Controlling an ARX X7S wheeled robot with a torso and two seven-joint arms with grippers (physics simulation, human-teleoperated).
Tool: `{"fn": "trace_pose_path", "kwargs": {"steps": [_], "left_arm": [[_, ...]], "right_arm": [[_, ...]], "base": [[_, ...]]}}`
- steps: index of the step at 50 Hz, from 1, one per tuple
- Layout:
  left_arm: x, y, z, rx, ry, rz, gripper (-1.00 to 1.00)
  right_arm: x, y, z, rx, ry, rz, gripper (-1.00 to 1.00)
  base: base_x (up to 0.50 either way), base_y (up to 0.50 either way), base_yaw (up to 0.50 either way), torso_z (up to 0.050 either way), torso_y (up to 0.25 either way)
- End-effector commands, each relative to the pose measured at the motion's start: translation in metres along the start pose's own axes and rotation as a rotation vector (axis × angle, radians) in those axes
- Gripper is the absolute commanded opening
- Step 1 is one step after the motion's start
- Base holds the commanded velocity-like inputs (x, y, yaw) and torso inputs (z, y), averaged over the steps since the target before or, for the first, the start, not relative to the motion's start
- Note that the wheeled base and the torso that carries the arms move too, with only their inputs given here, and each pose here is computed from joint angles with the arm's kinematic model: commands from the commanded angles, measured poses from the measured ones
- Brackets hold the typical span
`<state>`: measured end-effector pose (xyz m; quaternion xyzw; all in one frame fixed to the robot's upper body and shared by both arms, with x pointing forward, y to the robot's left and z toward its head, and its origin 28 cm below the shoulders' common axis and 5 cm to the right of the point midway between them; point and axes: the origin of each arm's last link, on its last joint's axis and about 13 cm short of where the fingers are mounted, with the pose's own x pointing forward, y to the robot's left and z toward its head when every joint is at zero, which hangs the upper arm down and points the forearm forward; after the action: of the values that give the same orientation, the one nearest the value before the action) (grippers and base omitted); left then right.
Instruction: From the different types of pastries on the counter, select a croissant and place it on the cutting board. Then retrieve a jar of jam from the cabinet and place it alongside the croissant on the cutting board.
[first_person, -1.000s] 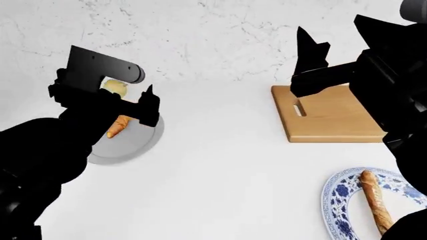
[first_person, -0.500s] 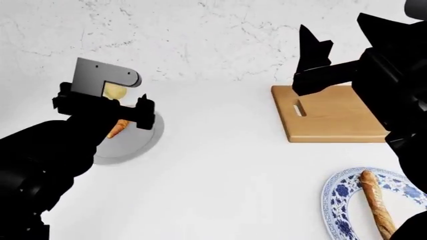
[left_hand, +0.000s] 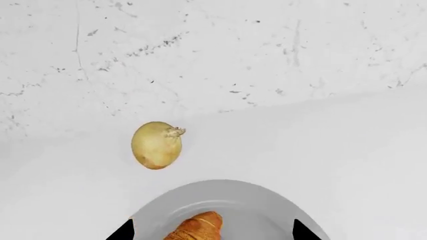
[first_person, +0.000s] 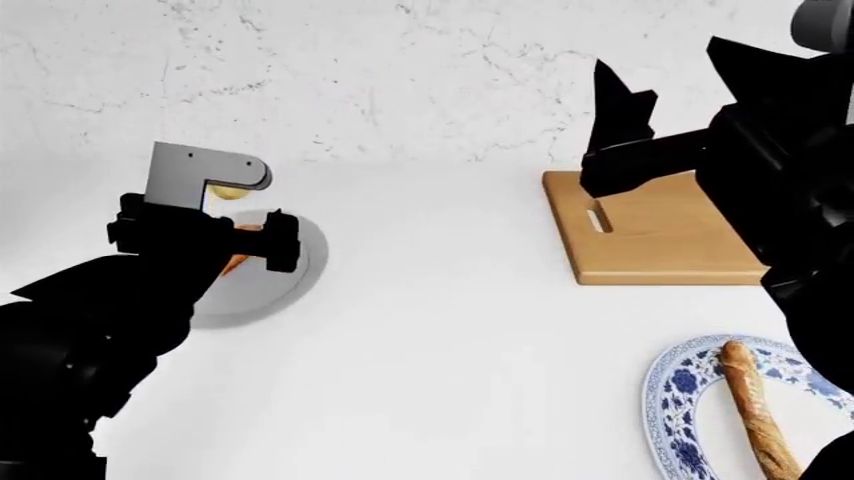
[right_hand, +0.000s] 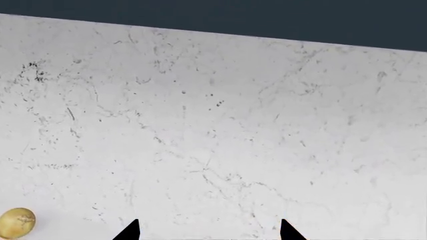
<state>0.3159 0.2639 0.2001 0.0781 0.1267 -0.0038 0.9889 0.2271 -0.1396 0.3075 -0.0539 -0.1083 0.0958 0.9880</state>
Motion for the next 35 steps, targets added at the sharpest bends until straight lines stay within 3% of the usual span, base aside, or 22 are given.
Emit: {"fn": "trace_pose_path", "kwargs": {"steps": [1,28,35], "left_arm": [[0.001,0.003,-0.009,-0.021,0.041,0.013,1.00],[0.014,0.005,-0.023,-0.062,0.088,0.027,1.00],[0.015,0.007,-0.019,-0.073,0.052,0.035,1.00]], "right_arm": [[0.000,0.000,-0.001,-0.002,0.005,-0.001,1.00],[0.003,-0.001,-0.010,-0.005,0.026,-0.004,1.00],[0.003,0.000,-0.011,-0.004,0.029,-0.003,1.00]], "base": [[0.00,0.00,0.00,0.000,0.000],[0.00,0.00,0.00,0.000,0.000],[0.00,0.00,0.00,0.000,0.000]]}}
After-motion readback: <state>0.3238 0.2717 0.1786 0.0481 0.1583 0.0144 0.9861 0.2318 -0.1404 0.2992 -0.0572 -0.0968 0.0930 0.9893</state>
